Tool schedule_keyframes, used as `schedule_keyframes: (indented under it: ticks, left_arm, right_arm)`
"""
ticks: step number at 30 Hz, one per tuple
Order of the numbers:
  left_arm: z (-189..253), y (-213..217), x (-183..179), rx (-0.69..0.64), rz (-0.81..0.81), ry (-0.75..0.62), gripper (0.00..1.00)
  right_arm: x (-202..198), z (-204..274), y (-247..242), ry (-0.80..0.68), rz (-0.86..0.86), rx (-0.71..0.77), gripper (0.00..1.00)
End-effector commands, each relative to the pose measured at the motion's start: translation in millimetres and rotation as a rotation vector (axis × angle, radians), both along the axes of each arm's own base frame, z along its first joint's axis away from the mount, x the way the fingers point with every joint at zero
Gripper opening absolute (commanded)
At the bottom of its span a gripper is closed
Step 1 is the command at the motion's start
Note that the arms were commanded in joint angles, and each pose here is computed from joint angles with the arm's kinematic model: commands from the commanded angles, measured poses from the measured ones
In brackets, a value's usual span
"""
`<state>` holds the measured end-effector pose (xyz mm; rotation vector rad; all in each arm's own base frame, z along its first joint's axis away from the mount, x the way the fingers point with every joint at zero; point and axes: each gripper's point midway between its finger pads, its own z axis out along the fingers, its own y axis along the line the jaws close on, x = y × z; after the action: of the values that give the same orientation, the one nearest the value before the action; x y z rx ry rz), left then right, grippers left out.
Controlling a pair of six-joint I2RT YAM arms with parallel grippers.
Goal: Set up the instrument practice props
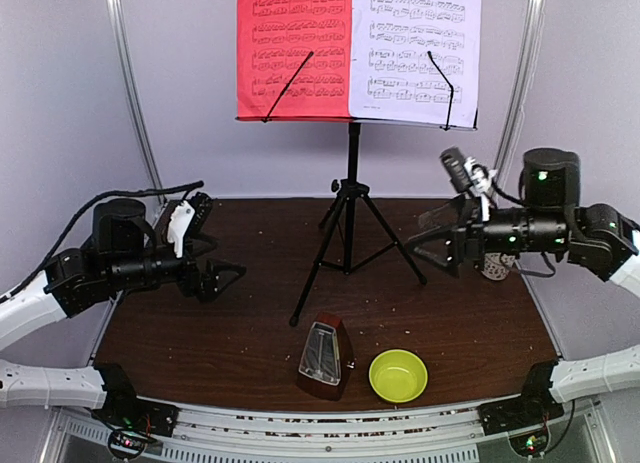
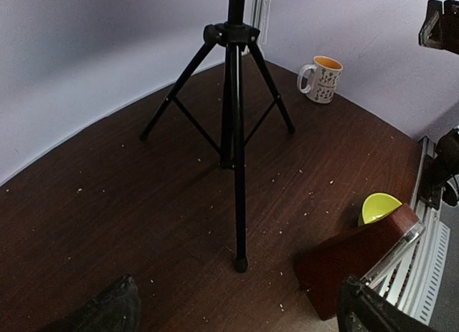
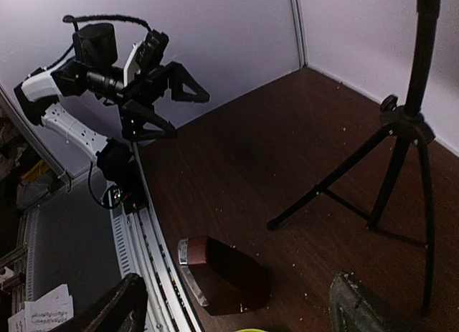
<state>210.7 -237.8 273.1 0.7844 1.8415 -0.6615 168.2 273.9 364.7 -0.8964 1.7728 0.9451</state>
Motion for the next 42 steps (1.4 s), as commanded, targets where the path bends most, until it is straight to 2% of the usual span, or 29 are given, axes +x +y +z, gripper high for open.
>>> schedule_keyframes:
  ticks: [1, 6, 15, 19, 22, 29, 36, 42]
  left_arm:
    - [-10, 0, -2, -0.02, 0.026, 0.038, 0.98]
    - [-19, 12, 3, -0.013, 0.117, 0.066, 0.98]
    - [-31, 16, 23, -0.005, 0.211, 0.042, 0.98]
    - [-36, 13, 28, 0.009, 0.226, 0.068, 0.98]
    - [-41, 15, 30, -0.002, 0.26, 0.1, 0.98]
    - [-40, 25, 26, -0.011, 0.287, 0.099, 0.98]
    - [-41, 37, 21, 0.004, 0.308, 0.092, 0.98]
    - [-45, 41, 16, -0.008, 0.309, 0.091, 0.98]
  right_arm:
    - [-11, -58, 21, 0.144, 0.059, -0.17, 0.88]
    - [-26, -89, 48, 0.227, 0.115, -0.248, 0.89]
    - [-24, -130, 90, 0.279, 0.039, -0.392, 0.91]
    - [-24, -139, 113, 0.261, 0.038, -0.435, 0.91]
    - [-25, -154, 124, 0.243, 0.056, -0.526, 0.9]
    - [-20, -171, 139, 0.224, 0.065, -0.623, 0.84]
    - [-31, -196, 125, 0.254, 0.112, -0.736, 0.77]
    - [-33, -201, 123, 0.229, 0.139, -0.763, 0.68]
